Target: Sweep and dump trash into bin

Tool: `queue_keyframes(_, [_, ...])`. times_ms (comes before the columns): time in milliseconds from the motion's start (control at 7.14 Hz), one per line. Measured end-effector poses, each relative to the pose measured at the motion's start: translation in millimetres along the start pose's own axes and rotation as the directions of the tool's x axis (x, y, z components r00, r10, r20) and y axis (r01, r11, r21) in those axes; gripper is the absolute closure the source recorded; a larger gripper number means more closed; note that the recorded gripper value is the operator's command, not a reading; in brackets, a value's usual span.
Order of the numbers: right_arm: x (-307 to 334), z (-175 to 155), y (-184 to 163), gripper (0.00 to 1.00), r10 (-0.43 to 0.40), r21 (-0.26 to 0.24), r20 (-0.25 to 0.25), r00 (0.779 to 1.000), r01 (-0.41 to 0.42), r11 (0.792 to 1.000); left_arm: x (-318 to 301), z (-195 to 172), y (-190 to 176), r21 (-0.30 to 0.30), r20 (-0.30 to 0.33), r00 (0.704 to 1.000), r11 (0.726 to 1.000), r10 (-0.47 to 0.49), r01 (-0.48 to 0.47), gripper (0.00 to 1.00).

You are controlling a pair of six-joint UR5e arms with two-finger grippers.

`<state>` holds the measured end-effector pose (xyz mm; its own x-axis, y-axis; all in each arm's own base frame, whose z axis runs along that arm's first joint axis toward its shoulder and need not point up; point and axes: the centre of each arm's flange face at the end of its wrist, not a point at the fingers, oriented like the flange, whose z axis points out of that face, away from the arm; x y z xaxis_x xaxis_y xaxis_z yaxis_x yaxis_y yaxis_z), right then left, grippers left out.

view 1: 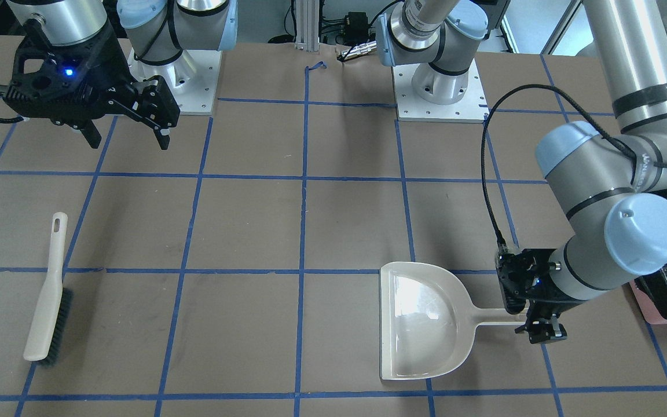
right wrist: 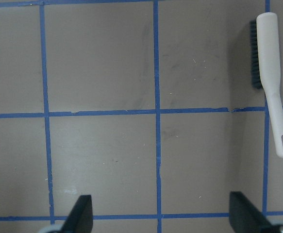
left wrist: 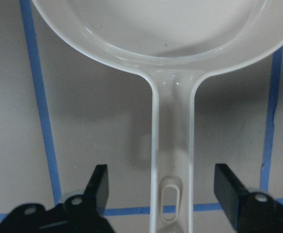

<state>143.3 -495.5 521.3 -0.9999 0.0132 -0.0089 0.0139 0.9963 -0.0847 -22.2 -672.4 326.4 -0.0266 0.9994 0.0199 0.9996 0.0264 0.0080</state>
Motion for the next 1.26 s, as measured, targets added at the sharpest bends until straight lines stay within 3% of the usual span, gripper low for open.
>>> queue_keyframes(420, [0, 0, 0, 0.0, 0.0, 0.0, 0.0, 1.0, 0.0, 1.0, 44, -118, -70, 0.006, -0.014, 0.984, 0.984, -0.176, 0.176, 0.2])
queue_keyframes(700, [0, 0, 0, 0.0, 0.0, 0.0, 0.001, 1.0, 0.0, 1.0, 92, -171, -94, -0.008, -0.048, 0.932, 0.933, -0.359, 0.359, 0.18])
queue_keyframes(980, [0, 1, 0, 0.0, 0.001, -0.001, 0.002, 1.0, -0.001, 1.0, 140, -207, -97, -0.041, -0.077, 0.825, 0.829, -0.559, 0.558, 0.0])
queue_keyframes(1120, [0, 1, 0, 0.0, 0.001, -0.001, 0.003, 1.0, -0.001, 1.0, 160, -220, -97, -0.064, -0.086, 0.752, 0.757, -0.653, 0.65, 0.0])
queue_keyframes(1260, [0, 1, 0, 0.0, 0.002, -0.002, 0.003, 1.0, -0.002, 1.0, 177, -229, -97, -0.079, -0.083, 0.663, 0.668, -0.744, 0.74, 0.0])
